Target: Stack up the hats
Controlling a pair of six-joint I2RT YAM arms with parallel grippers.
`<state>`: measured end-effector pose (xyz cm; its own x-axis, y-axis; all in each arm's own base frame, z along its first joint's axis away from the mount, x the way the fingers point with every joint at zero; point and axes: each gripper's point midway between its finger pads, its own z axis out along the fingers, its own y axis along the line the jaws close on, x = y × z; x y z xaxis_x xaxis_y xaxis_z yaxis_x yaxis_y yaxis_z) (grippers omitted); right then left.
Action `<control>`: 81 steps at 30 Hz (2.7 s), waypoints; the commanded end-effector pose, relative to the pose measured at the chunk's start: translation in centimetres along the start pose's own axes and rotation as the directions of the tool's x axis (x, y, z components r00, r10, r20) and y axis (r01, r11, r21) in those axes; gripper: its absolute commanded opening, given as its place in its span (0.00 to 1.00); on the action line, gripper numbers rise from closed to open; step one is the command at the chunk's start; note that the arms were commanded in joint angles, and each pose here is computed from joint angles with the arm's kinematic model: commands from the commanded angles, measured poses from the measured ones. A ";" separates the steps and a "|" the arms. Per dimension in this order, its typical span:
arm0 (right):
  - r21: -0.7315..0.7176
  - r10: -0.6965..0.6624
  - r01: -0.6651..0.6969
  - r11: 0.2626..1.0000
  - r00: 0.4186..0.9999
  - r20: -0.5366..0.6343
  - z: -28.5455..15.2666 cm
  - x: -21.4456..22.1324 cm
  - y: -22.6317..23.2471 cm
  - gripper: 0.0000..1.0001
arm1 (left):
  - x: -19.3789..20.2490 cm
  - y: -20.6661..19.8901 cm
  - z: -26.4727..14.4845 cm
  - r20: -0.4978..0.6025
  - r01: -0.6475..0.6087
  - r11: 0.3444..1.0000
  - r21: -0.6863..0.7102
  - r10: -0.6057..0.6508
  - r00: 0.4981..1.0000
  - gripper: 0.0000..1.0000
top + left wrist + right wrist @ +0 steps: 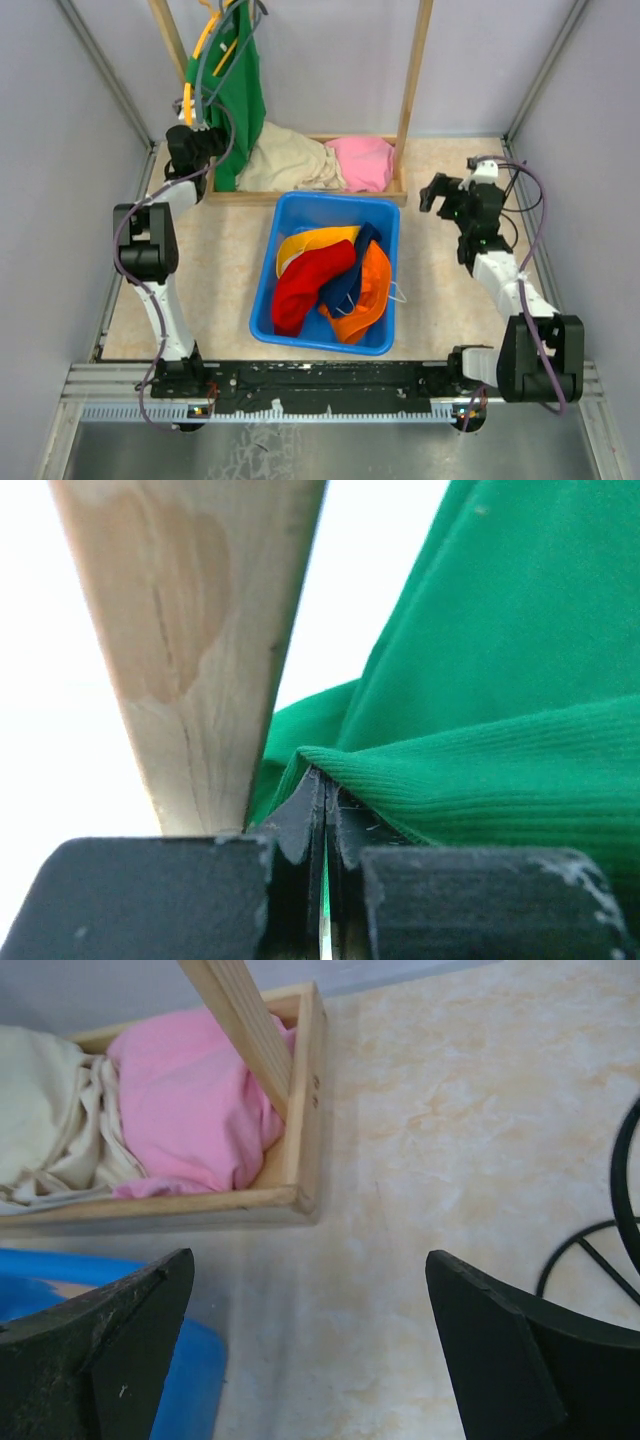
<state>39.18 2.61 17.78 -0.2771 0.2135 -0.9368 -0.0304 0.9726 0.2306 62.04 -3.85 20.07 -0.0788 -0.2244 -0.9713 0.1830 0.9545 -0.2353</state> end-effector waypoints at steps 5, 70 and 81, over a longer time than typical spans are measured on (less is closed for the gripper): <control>-0.117 0.275 -0.280 0.953 0.960 -0.050 3.0 -4.7 4.3 0.99 | -2.9 7.5 0.4 0.071 -0.049 0.957 -0.287 0.072 0.995 0.00; -0.340 0.562 -0.640 0.689 0.768 -0.306 14.3 -7.8 25.0 0.34 | 13.5 4.0 -19.9 -0.404 0.185 0.906 -0.381 -0.343 0.848 0.12; -0.184 0.384 -0.470 0.863 0.847 -0.368 10.2 -3.5 18.7 0.22 | 15.7 5.6 -12.0 -0.460 0.218 0.915 -0.339 -0.364 0.810 0.07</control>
<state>50.27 20.50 27.65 -0.4871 0.6267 -0.6082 -0.1072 0.6483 0.7538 47.52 0.46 3.18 -0.5947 -0.4409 -0.6723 -0.2201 0.8936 -0.3913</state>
